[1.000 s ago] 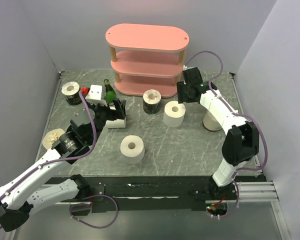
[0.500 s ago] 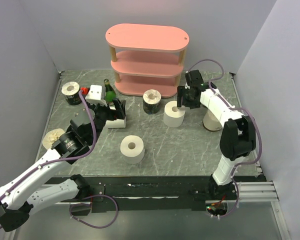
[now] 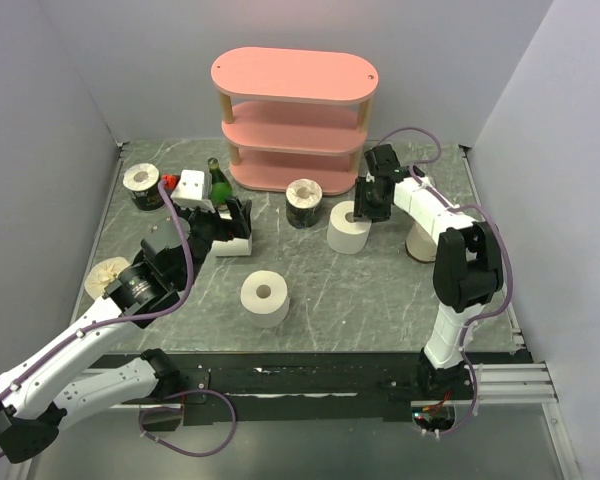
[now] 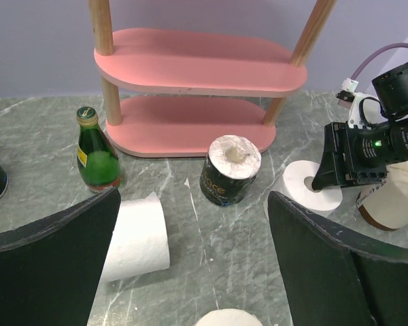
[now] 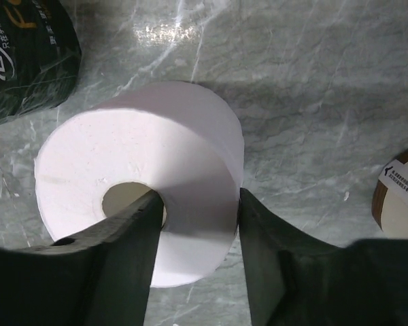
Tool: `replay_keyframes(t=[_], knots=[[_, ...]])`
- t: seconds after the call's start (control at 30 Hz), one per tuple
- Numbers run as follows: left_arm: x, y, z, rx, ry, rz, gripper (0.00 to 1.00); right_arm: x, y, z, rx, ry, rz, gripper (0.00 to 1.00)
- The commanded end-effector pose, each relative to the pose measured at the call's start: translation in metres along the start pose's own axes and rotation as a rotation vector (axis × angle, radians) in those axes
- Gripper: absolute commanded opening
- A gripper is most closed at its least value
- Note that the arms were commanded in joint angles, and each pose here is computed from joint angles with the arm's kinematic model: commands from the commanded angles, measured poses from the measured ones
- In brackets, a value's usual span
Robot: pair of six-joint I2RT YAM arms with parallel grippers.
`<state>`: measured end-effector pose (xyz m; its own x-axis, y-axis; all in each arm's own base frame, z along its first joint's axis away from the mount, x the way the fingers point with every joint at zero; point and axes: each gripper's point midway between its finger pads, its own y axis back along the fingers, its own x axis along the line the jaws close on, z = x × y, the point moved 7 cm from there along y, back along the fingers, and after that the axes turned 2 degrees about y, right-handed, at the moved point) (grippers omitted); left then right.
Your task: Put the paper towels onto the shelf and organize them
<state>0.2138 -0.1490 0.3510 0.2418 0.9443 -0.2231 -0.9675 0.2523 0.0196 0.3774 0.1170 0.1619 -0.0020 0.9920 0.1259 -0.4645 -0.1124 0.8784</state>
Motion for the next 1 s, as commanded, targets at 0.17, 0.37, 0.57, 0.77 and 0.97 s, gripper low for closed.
replay_keyframes(t=[0.17, 0.37, 0.57, 0.77, 0.97], knots=[[-0.002, 0.001, 0.011, -0.05, 0.017, -0.003, 0.96, 0.005, 0.031, 0.028, -0.102, -0.05, 0.004, 0.33], [0.001, 0.001, 0.011, -0.055, 0.014, 0.014, 0.96, 0.019, 0.121, 0.059, -0.24, -0.079, 0.092, 0.32], [0.001, 0.002, 0.013, -0.06, 0.016, 0.017, 0.96, 0.04, 0.214, 0.102, -0.47, -0.091, 0.26, 0.32], [0.002, 0.003, 0.015, -0.067, 0.022, 0.018, 0.96, 0.059, 0.294, 0.144, -0.732, -0.115, 0.425, 0.34], [0.003, 0.005, 0.016, -0.07, 0.026, 0.014, 0.96, 0.056, 0.327, 0.175, -0.995, -0.177, 0.466, 0.36]])
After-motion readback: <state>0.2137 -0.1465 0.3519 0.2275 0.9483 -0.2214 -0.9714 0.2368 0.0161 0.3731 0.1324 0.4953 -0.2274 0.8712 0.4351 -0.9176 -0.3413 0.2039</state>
